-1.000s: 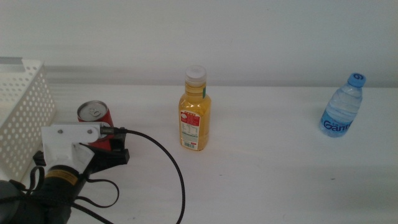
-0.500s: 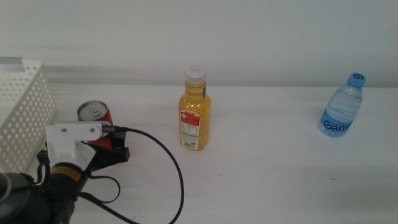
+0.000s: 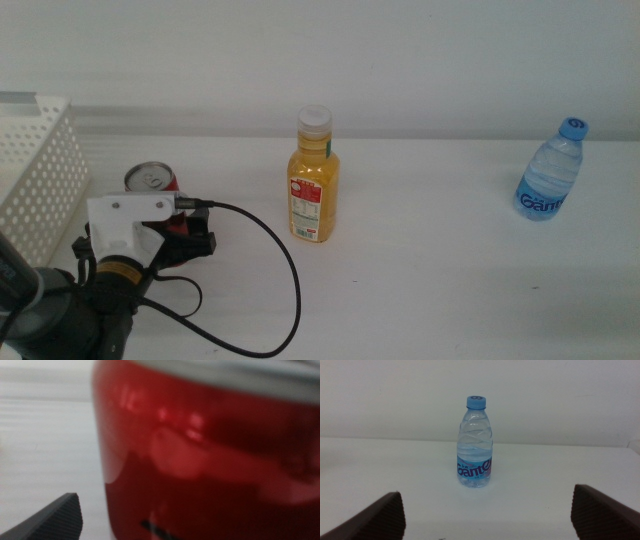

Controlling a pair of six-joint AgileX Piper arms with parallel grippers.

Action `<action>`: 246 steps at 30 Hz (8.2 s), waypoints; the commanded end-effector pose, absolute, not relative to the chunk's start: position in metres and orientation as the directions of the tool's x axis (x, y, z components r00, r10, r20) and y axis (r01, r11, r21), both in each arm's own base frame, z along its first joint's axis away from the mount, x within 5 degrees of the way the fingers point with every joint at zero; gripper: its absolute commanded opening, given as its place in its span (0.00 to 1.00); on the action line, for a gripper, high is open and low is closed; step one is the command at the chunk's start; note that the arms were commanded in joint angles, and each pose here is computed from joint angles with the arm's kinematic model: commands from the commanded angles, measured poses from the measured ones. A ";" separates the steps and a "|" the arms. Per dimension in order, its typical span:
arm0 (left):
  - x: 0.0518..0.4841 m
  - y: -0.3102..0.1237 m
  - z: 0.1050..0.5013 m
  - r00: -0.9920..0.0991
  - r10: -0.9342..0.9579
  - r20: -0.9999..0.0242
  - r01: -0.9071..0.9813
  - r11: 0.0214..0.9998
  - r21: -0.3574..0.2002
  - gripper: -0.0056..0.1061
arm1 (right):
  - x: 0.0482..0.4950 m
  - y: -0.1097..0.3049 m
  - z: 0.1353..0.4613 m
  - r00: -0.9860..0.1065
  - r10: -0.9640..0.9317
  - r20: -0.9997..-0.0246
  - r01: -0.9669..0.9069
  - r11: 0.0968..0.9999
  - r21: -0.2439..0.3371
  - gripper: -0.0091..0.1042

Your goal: Use arms to grab the bottles and put them into the dustbin to the left of the table.

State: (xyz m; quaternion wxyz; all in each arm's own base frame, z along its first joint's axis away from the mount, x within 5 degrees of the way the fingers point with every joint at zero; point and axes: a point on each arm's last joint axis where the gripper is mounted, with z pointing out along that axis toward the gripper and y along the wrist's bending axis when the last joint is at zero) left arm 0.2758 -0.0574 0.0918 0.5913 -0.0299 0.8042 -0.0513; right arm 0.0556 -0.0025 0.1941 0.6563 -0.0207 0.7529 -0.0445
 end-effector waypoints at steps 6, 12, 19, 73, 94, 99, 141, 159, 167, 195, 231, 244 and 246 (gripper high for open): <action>0.280 -0.057 0.092 -0.268 -0.085 -0.960 0.014 0.996 -0.092 0.89 | 0.054 -0.003 0.182 -0.138 -0.095 -0.986 0.034 0.994 -0.101 0.86; 0.283 -0.057 0.092 -0.270 -0.092 -0.958 0.004 0.995 -0.097 0.89 | 0.054 -0.003 0.182 -0.138 -0.095 -0.986 0.034 0.994 -0.101 0.86; 0.287 -0.056 0.092 -0.277 -0.105 -0.955 -0.021 0.994 -0.103 0.89 | 0.054 -0.003 0.182 -0.138 -0.095 -0.986 0.034 0.994 -0.101 0.86; 0.224 -0.026 0.267 -0.791 0.100 -0.604 0.188 0.979 -0.084 0.03 | 0.054 -0.003 0.182 -0.138 -0.095 -0.986 0.034 0.994 -0.101 0.86; 0.313 0.080 0.338 -0.934 0.167 -0.314 0.186 0.982 -0.032 0.03 | 0.054 -0.003 0.182 -0.138 -0.095 -0.986 0.034 0.994 -0.101 0.86; 0.332 0.111 0.337 -0.944 0.170 -0.284 0.163 0.985 0.050 0.03 | 0.054 -0.003 0.182 -0.138 -0.095 -0.986 0.034 0.994 -0.101 0.86; 0.371 0.184 0.257 -0.974 0.087 -0.208 0.061 0.990 0.129 0.03 | 0.054 -0.003 0.182 -0.138 -0.095 -0.986 0.034 0.994 -0.101 0.86; 0.370 0.186 0.251 -0.984 0.085 -0.159 0.061 0.987 0.146 0.85 | 0.054 -0.003 0.182 -0.138 -0.095 -0.986 0.034 0.994 -0.101 0.86; 0.351 0.164 0.310 -0.964 0.084 -0.252 0.032 0.978 0.204 0.89 | 0.054 -0.003 0.182 -0.138 -0.095 -0.986 0.034 0.994 -0.101 0.86; 0.190 -0.046 0.364 -0.375 0.359 -0.855 0.358 0.907 0.224 0.89 | 0.054 -0.003 0.182 -0.138 -0.095 -0.986 0.034 0.994 -0.101 0.86; 0.157 -0.106 0.213 -0.289 0.028 -0.957 0.495 0.860 -0.124 0.89 | 0.054 -0.003 0.182 -0.138 -0.095 -0.986 0.034 0.994 -0.101 0.86; 0.185 -0.130 0.172 -0.259 -0.004 -0.966 0.479 0.868 -0.132 0.89 | 0.054 -0.003 0.182 -0.138 -0.095 -0.986 0.034 0.994 -0.101 0.86; 0.191 -0.134 0.167 -0.263 -0.015 -0.965 0.472 0.870 -0.142 0.89 | 0.054 -0.003 0.182 -0.138 -0.095 -0.986 0.034 0.994 -0.101 0.86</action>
